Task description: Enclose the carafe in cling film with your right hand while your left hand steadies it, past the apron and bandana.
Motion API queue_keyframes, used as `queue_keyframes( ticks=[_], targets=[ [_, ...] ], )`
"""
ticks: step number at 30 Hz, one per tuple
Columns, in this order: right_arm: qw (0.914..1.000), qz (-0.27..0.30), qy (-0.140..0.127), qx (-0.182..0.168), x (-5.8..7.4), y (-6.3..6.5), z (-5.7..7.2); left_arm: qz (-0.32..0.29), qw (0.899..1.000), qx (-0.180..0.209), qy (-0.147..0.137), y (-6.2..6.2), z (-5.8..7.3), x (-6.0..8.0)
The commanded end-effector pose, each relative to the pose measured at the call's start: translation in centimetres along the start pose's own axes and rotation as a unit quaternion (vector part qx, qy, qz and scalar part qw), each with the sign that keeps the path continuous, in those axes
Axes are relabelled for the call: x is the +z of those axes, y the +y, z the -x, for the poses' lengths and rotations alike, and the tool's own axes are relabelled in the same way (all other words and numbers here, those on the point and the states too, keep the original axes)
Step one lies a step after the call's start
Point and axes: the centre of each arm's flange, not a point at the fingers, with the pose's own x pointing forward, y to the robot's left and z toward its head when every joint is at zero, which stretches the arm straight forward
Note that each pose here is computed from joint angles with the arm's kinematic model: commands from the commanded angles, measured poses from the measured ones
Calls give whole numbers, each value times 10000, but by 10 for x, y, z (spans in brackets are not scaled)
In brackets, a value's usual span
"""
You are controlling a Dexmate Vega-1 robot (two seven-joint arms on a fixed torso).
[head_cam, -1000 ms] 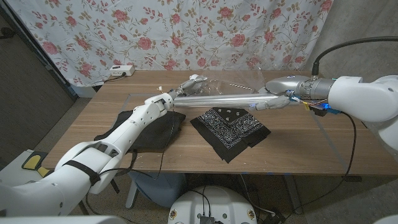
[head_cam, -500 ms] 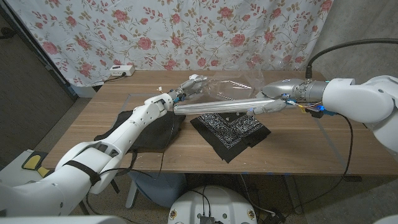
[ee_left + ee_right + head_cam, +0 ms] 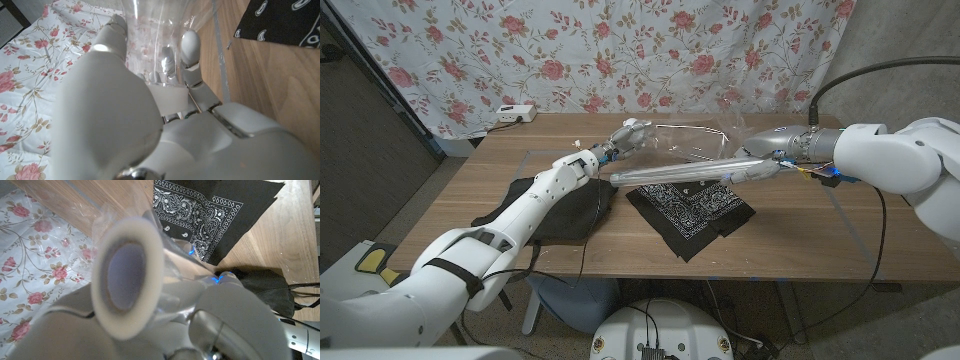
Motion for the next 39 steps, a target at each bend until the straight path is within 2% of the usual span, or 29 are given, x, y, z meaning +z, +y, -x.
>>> queue_keyframes(
  ticks=[1, 13, 19, 26, 30, 39],
  targets=[
    [9999, 15, 171, -21, -1, 3, 0, 412, 9988, 192, -154, 0, 4, -1],
    [9996, -3, 188, 191, 2, 16, -3, 503, 9986, 86, -163, -3, 2, -3],
    [9995, 67, 285, 106, 3, 13, 2, 404, 9991, 21, -128, -7, 5, -7],
    [9993, 118, 340, 55, 4, 9, 6, 322, 9995, -28, -18, -8, 12, -20],
    [9991, 137, 388, 103, 6, 12, 7, 453, 9990, -47, -9, -8, 14, -25],
    [9991, 127, 389, 100, 10, 13, 6, 550, 9984, -64, -152, -13, 11, -23]
  ],
)
